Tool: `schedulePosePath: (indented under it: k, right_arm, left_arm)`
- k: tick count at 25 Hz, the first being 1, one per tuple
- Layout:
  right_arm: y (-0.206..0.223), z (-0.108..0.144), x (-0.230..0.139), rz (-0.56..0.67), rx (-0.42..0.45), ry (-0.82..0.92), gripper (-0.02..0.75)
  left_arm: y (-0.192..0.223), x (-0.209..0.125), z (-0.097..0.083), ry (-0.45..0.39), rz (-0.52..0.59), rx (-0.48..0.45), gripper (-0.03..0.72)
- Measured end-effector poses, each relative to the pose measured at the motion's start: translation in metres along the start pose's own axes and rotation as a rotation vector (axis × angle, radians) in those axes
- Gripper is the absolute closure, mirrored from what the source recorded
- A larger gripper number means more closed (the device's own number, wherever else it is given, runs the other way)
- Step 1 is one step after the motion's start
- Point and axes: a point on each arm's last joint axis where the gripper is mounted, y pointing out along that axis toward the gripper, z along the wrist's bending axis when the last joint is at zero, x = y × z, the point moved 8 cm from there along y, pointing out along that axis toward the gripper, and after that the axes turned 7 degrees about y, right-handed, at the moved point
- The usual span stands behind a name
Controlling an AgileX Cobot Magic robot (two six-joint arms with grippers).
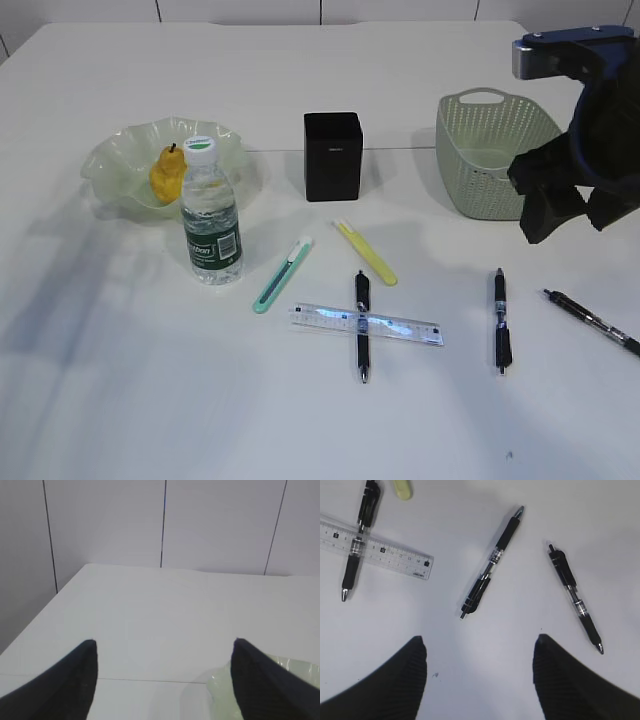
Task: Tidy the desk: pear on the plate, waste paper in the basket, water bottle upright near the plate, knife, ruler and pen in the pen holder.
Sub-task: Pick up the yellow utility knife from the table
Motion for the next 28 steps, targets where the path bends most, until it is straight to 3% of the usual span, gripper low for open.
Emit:
schedulePosePath:
  k: [5,14,18,23,28]
  right_arm:
    - [0.000,0.000,0.000,0.002,-0.002,-0.001,0.244]
    - [0.000,0.000,0.000,0.002,-0.002,-0.001,0.244]
    - [0.000,0.000,0.001,-0.004,-0.001,-0.001,0.244]
    - [0.000,0.000,0.001,-0.004,-0.001,-0.001,0.244]
    - [0.000,0.000,0.001,-0.004,-0.001,-0.001,0.244]
  left_arm:
    - [-0.002,-0.003,0.003,0.008,0.041,0.003,0.097]
    - [-0.028,-0.044,-0.003,0.035,0.471,0.023,0.097]
    - [-0.048,-0.045,0.003,0.045,0.635,0.058,0.097]
    - [-0.070,-0.040,0.005,0.037,0.746,0.086,0.097]
    - [-0.094,-0.042,0.003,0.008,0.963,0.114,0.097]
